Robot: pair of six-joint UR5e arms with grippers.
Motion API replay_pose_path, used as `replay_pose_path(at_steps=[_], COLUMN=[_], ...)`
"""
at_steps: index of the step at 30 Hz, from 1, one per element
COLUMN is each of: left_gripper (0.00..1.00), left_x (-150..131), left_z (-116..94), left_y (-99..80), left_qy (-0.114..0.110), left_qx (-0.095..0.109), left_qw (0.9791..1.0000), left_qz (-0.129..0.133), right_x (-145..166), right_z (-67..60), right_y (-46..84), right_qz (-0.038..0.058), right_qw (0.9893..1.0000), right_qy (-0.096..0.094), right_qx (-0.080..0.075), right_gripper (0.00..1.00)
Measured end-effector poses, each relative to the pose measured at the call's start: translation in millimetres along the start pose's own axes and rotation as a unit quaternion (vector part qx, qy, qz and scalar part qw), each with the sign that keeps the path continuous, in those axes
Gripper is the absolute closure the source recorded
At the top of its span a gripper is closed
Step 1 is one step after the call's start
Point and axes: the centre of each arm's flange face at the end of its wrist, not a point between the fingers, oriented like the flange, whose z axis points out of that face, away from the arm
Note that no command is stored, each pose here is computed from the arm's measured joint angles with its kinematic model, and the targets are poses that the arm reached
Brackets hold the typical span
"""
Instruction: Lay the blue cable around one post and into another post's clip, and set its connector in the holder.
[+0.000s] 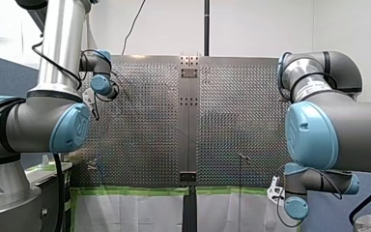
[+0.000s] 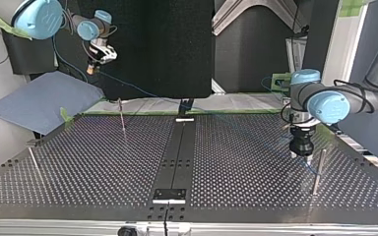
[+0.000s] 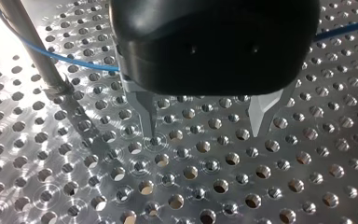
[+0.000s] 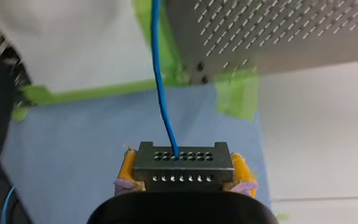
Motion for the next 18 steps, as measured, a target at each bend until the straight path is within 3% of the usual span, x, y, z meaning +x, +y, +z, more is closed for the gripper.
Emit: replay_pose_path(at_steps=[4, 9, 15, 18], left_gripper=[0.0, 0.0, 0.0, 0.0], left_x=[0, 0, 0, 4], left_z=[0, 0, 0, -2], left_y=[0.4, 0.7, 4.2, 10.8], left_qy=[-0.001, -0.002, -0.004, -0.003], left_qx=[-0.003, -0.004, -0.01, -0.014], left_qw=[1.0, 0.9999, 0.9991, 0.9985], left_qz=[-0.001, -0.016, -0.04, -0.053], right_x=[18, 46, 72, 76], right_z=[8.1, 17.3, 25.4, 27.2], right_y=[-11.6, -24.3, -31.7, -30.7], right_qz=[0.0019, 0.0077, 0.0222, 0.0334], right_qw=[0.9993, 0.9974, 0.9947, 0.9941], right_qy=[0.027, 0.059, 0.086, 0.09], right_qx=[0.024, 0.042, 0.051, 0.05], right_gripper=[1.0, 1.0, 1.0, 1.0])
